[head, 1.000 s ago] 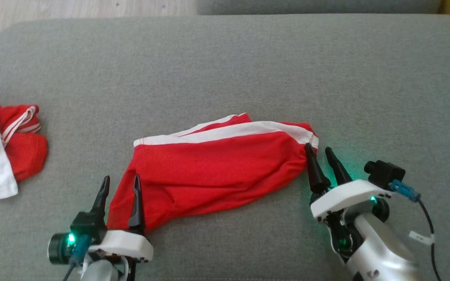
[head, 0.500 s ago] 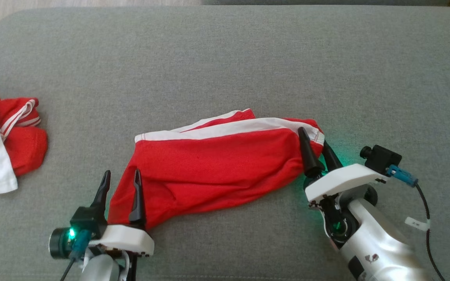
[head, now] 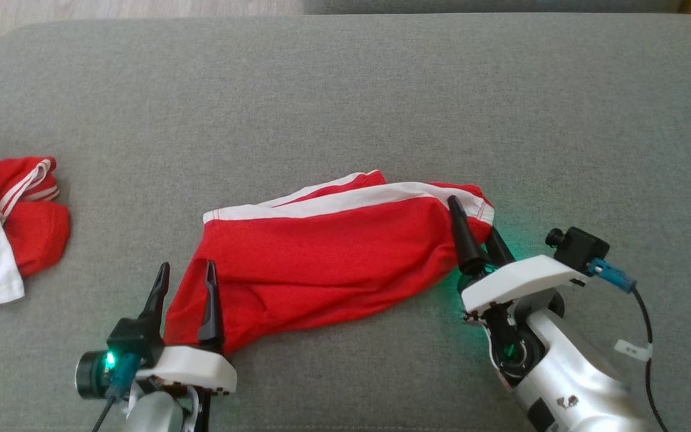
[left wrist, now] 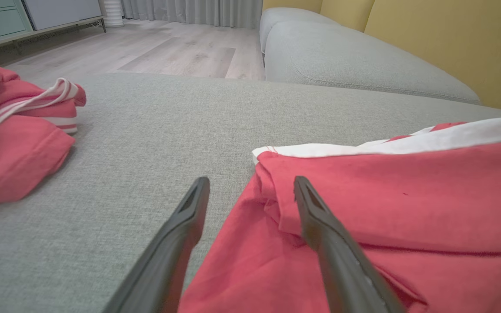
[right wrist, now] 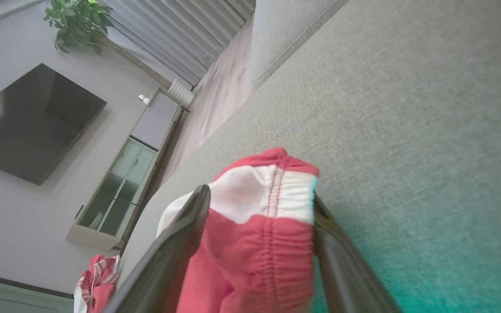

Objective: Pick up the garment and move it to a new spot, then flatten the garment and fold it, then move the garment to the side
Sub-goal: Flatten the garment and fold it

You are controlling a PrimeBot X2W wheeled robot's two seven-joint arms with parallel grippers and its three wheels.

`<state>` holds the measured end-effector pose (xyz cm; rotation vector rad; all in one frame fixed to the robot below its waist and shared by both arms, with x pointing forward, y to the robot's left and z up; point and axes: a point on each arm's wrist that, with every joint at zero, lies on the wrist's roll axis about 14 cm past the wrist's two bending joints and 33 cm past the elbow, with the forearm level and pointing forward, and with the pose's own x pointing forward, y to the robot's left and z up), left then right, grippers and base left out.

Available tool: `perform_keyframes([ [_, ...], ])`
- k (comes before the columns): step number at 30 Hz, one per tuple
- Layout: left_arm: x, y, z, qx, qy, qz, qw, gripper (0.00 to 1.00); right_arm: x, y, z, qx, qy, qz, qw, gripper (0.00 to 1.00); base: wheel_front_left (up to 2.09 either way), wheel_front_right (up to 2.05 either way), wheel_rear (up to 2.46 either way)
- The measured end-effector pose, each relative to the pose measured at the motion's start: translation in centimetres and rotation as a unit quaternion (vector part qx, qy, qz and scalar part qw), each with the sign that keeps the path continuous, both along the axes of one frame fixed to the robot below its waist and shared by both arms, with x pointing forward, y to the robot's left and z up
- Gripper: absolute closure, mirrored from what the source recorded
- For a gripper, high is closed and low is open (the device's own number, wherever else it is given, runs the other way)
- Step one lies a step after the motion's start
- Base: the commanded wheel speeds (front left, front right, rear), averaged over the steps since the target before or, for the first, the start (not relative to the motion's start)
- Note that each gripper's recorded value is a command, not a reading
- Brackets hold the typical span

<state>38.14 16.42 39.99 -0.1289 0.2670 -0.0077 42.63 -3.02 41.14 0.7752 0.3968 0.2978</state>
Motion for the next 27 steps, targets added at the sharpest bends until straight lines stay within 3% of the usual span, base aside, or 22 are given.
perform_keyframes([
  [7,0.0,-0.3,0.1,-0.001,-0.001,-0.004,1.0,0.0,-0.3,-0.6,0.2,0.015,0.0,-0.016,1.0,0.0,0.0,0.0,0.0],
  [10,0.0,-0.3,0.0,-0.001,0.0,-0.005,1.0,0.0,-0.4,-0.5,0.3,0.018,0.001,-0.017,1.0,0.09,0.0,0.0,0.0],
  [15,0.0,-0.5,0.0,-0.001,0.0,-0.007,1.0,0.0,-0.3,-0.5,0.7,0.023,-0.004,-0.018,1.0,0.12,0.0,0.0,0.0],
  [17,-0.1,-0.5,0.0,-0.001,0.001,-0.008,1.0,0.0,-0.3,-0.6,0.8,0.024,-0.005,-0.02,1.0,0.21,0.0,0.0,0.0],
  [21,-0.1,-0.6,0.0,-0.002,0.001,-0.009,1.0,0.0,-0.1,-0.8,1.1,0.028,-0.008,-0.025,0.999,0.59,0.0,0.0,0.0],
  [22,-0.1,-0.6,0.0,-0.002,0.001,-0.009,1.0,0.0,0.0,-0.9,1.2,0.029,-0.01,-0.027,0.999,0.75,0.0,0.0,0.0],
  [23,-0.1,-0.6,0.0,-0.001,0.001,-0.009,1.0,0.0,0.1,-1.0,1.4,0.031,-0.012,-0.029,0.999,1.0,0.0,0.0,0.0],
  [27,-0.1,-0.7,0.3,-0.011,-0.004,-0.011,1.0,0.0,0.1,-1.2,1.7,0.03,-0.018,-0.032,0.999,1.0,0.0,0.0,0.0],
])
